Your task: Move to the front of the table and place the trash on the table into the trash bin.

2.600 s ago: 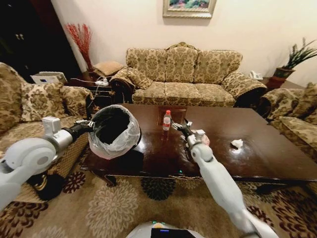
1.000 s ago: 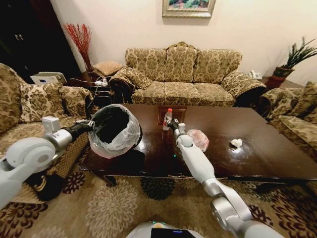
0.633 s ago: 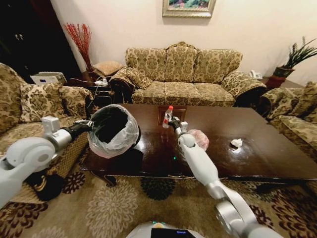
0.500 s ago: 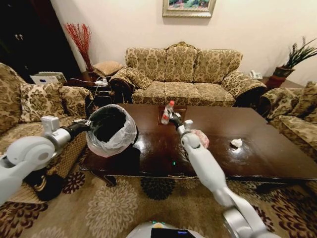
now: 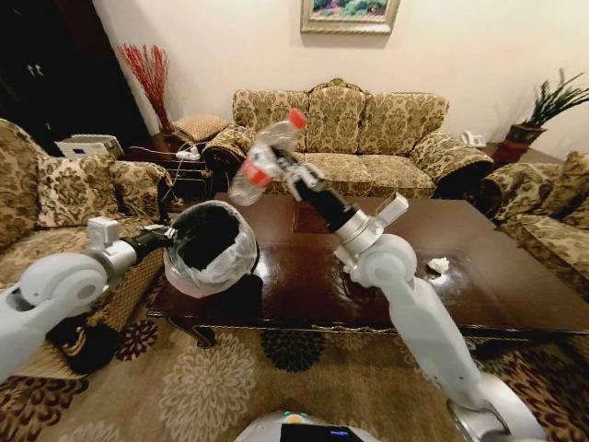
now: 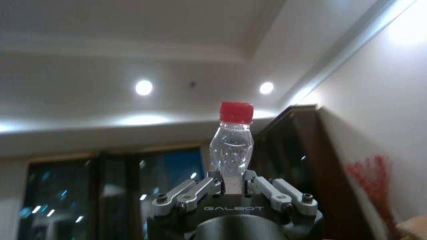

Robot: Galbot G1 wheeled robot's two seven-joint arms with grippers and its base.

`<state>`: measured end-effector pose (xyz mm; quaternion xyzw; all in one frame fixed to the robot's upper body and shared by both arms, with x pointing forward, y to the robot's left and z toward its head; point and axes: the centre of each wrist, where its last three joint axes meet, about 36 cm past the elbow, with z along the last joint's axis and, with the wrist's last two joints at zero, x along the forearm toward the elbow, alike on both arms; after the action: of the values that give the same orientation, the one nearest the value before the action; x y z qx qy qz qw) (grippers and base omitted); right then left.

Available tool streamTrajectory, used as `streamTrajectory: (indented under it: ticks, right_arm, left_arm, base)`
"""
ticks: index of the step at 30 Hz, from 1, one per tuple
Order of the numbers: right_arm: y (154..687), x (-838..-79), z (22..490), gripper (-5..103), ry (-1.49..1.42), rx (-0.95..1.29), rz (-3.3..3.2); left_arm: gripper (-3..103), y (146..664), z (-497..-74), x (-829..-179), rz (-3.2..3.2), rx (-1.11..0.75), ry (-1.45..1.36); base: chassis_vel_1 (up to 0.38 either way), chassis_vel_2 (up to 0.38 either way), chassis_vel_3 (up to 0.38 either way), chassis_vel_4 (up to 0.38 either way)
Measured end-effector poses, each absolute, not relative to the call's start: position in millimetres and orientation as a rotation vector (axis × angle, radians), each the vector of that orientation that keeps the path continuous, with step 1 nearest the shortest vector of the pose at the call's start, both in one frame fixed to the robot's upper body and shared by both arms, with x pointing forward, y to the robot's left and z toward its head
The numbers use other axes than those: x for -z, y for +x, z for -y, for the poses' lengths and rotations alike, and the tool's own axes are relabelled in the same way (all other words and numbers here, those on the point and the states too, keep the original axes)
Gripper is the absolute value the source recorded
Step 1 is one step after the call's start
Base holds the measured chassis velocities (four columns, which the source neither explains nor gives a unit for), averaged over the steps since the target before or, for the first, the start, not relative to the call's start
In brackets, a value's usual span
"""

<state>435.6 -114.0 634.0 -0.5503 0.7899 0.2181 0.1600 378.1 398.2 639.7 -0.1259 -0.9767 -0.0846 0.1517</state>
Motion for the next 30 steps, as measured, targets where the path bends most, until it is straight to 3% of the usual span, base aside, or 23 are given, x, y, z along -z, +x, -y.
streamTrajectory:
  ticks: [13, 15, 17, 18, 21, 22, 24, 25, 30]
  right_arm:
    - [451.7, -586.9, 83.5, 9, -1.612, -0.221, -2.282]
    - [452.6, -583.9, 83.8, 19, -1.610, -0.202, -2.292]
    - [452.8, -584.0, 84.1, 19, -1.610, -0.201, -2.292]
    - [453.6, -584.4, 84.4, 30, -1.611, -0.197, -2.292]
    - [455.1, -584.4, 84.7, 30, -1.610, -0.193, -2.295]
    - [455.6, -583.9, 84.6, 40, -1.609, -0.192, -2.297]
    - [456.0, -583.3, 83.6, 51, -1.609, -0.194, -2.298]
    - [456.0, -583.3, 83.6, 51, -1.609, -0.194, -2.298]
    - [453.8, -581.3, 81.9, 73, -1.609, -0.205, -2.305]
  left_arm:
    - [2, 372.4, -384.2, -652.9, 2.735, 0.242, -0.420]
    - [2, 370.2, -383.7, -651.3, 2.729, 0.229, -0.427]
    - [2, 369.8, -384.1, -650.0, 2.728, 0.225, -0.424]
    - [2, 369.6, -385.4, -647.6, 2.725, 0.216, -0.419]
    - [2, 369.5, -386.6, -646.0, 2.715, 0.210, -0.420]
    - [2, 369.4, -386.5, -645.9, 2.711, 0.209, -0.425]
    - [2, 369.3, -386.3, -645.9, 2.708, 0.208, -0.434]
    - [2, 369.3, -386.3, -645.9, 2.708, 0.208, -0.434]
    - [2, 370.0, -387.4, -645.4, 2.704, 0.207, -0.436]
  base:
    - [0.000, 0.000, 0.000, 0.000]
    - [0.000, 0.000, 0.000, 0.000]
    - [0.000, 0.000, 0.000, 0.000]
    - [0.000, 0.000, 0.000, 0.000]
    - [0.000, 0.000, 0.000, 0.000]
    - [0.000, 0.000, 0.000, 0.000]
    - [0.000, 0.000, 0.000, 0.000]
    - [0.000, 0.000, 0.000, 0.000]
    - [0.000, 0.000, 0.000, 0.000]
